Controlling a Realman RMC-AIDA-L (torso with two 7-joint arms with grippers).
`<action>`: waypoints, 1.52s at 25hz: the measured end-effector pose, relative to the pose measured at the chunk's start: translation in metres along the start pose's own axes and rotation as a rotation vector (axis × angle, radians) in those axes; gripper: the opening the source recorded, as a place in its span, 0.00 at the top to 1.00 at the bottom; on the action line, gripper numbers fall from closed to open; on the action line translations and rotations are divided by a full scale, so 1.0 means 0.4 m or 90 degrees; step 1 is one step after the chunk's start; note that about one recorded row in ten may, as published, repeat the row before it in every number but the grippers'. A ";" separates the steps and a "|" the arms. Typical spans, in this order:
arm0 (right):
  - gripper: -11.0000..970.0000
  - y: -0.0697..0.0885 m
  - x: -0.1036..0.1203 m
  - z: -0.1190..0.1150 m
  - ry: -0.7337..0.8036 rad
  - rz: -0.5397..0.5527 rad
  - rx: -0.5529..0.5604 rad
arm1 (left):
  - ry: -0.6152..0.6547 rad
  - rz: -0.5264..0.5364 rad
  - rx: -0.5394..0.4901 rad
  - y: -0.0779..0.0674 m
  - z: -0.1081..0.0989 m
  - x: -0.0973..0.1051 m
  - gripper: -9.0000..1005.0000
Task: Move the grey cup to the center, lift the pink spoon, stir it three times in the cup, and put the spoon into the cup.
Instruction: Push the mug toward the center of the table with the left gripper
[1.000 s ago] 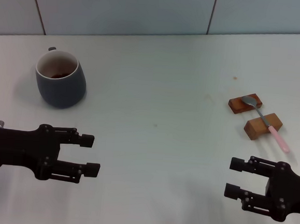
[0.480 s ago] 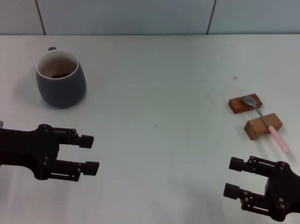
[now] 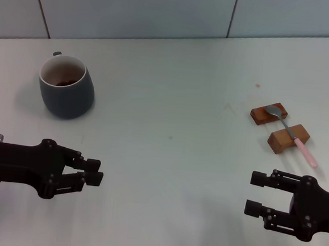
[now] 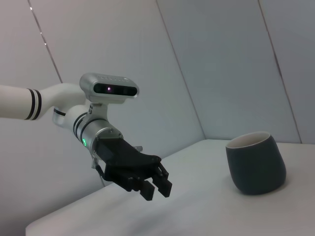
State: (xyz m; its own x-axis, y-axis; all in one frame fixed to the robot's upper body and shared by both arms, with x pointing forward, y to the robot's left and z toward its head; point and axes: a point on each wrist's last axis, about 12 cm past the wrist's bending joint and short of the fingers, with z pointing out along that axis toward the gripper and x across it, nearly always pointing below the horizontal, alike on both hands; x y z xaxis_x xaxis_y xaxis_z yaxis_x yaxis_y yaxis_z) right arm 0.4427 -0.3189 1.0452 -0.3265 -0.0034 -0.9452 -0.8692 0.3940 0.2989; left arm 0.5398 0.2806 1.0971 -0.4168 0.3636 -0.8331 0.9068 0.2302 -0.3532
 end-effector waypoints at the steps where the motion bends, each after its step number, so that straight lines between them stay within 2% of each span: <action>1: 0.31 0.000 0.000 0.000 0.000 0.000 0.001 | 0.003 -0.001 -0.006 0.002 0.002 0.001 0.63; 13: 0.31 0.000 0.001 -0.003 0.001 0.000 0.003 | -0.025 0.002 -0.029 0.007 -0.008 -0.001 0.98; 15: 0.31 0.001 0.003 -0.005 0.001 0.001 0.004 | -0.049 0.011 -0.047 0.010 -0.011 -0.009 0.98; 16: 0.31 0.001 0.004 -0.008 0.001 0.002 0.006 | -0.086 0.031 -0.086 0.018 -0.016 -0.021 0.98; 17: 0.31 0.001 0.004 -0.008 0.001 0.002 0.006 | -0.086 0.031 -0.086 0.018 -0.016 -0.021 0.98; 20: 0.31 0.002 0.005 -0.011 0.001 0.002 0.009 | -0.134 0.048 -0.165 0.038 -0.028 -0.032 0.98; 21: 0.31 0.002 0.005 -0.012 0.001 0.002 0.010 | -0.176 0.057 -0.230 0.059 -0.039 -0.036 0.98; 22: 0.31 0.002 0.005 -0.012 0.001 0.002 0.010 | -0.176 0.057 -0.230 0.059 -0.039 -0.036 0.98; 25: 0.31 0.005 0.008 -0.016 0.001 0.004 0.012 | -0.230 0.066 -0.299 0.082 -0.045 -0.035 0.98; 26: 0.31 0.007 0.010 -0.019 0.000 0.006 0.014 | -0.259 0.076 -0.353 0.098 -0.049 -0.029 0.98; 27: 0.31 0.007 0.010 -0.019 0.000 0.006 0.014 | -0.259 0.076 -0.353 0.098 -0.049 -0.029 0.98; 30: 0.31 0.008 0.012 -0.020 -0.001 0.006 0.016 | -0.286 0.085 -0.423 0.118 -0.049 -0.019 0.98; 31: 0.31 0.008 0.012 -0.020 -0.001 0.006 0.016 | -0.294 0.093 -0.472 0.134 -0.045 -0.011 0.98; 32: 0.31 0.008 0.012 -0.020 -0.001 0.006 0.016 | -0.294 0.093 -0.472 0.134 -0.045 -0.011 0.98; 38: 0.31 0.008 0.010 -0.021 -0.005 0.005 0.016 | -0.248 0.135 -0.608 0.179 -0.025 0.003 0.98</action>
State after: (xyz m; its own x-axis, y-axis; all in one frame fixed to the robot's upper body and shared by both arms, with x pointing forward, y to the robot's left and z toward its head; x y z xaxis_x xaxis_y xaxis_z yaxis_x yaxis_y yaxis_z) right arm 0.4354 -0.3256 1.0435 -0.3308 0.0077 -0.9437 -0.8564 0.4175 0.3037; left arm 0.6037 0.3064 1.0750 -0.0519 0.2033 -0.9777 0.4622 0.8728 0.1569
